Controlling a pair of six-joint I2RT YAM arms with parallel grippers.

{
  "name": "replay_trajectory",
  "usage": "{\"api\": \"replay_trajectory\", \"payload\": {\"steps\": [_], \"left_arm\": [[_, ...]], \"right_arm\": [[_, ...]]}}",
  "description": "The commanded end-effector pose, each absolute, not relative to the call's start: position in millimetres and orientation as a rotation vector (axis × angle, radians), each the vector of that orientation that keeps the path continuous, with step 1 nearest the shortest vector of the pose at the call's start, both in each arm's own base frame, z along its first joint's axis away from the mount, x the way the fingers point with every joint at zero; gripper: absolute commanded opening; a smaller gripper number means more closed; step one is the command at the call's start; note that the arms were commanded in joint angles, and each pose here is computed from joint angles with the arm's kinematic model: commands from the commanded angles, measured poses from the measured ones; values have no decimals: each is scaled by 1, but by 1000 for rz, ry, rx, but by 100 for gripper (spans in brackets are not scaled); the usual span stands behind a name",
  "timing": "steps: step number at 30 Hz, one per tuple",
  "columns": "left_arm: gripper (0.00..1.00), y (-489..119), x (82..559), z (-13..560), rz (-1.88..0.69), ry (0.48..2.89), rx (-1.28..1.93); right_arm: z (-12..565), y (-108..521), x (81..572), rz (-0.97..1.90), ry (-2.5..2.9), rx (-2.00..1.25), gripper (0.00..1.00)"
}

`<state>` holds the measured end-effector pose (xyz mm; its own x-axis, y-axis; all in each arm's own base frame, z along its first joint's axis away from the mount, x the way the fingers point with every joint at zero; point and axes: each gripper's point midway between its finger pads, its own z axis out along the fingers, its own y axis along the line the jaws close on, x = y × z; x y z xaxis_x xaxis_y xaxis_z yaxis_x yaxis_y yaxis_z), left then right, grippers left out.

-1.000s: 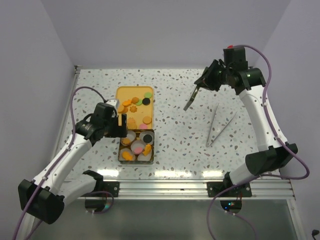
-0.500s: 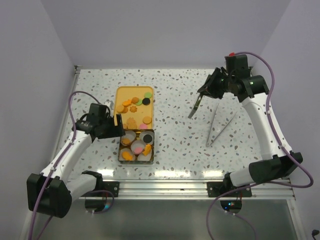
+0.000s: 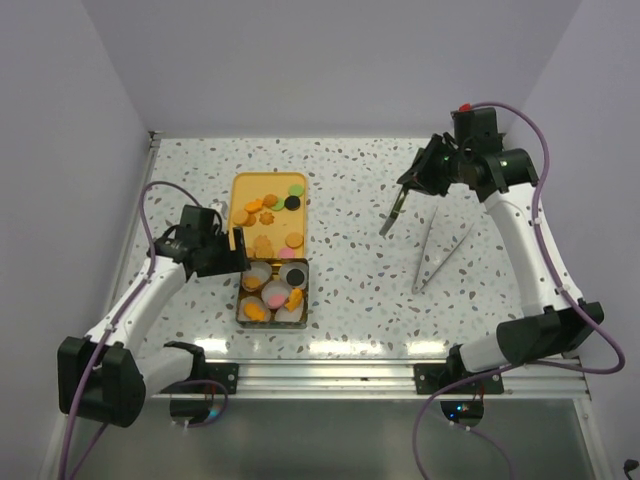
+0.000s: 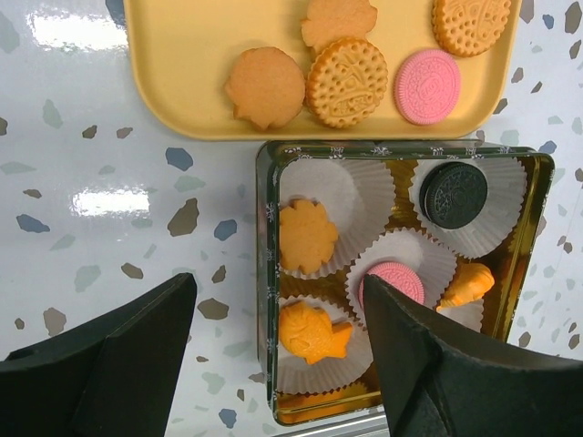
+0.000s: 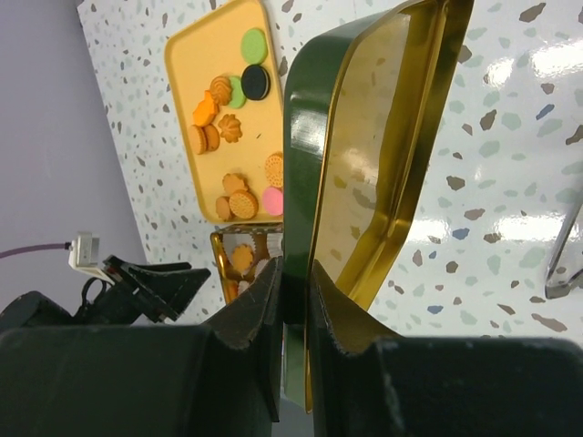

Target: Pack the cookies

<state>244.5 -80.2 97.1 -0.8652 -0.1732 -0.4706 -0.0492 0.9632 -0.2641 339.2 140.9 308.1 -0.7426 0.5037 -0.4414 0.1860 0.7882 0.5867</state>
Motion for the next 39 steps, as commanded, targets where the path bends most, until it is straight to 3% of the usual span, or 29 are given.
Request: {"api": "replay_trajectory", "payload": {"steps": [1,20,39], "left_arm": [[79,-79,251,93,-336,2584,-200],[58,-79,249,64,-320,2668,-290],[27,-97,255,52,-439,2685,-352]], "right_arm": [[325,142,345,732,2325,452,0],[311,134,352,743,2348,456,0],[305,130,353,752,2354,466,0]]}}
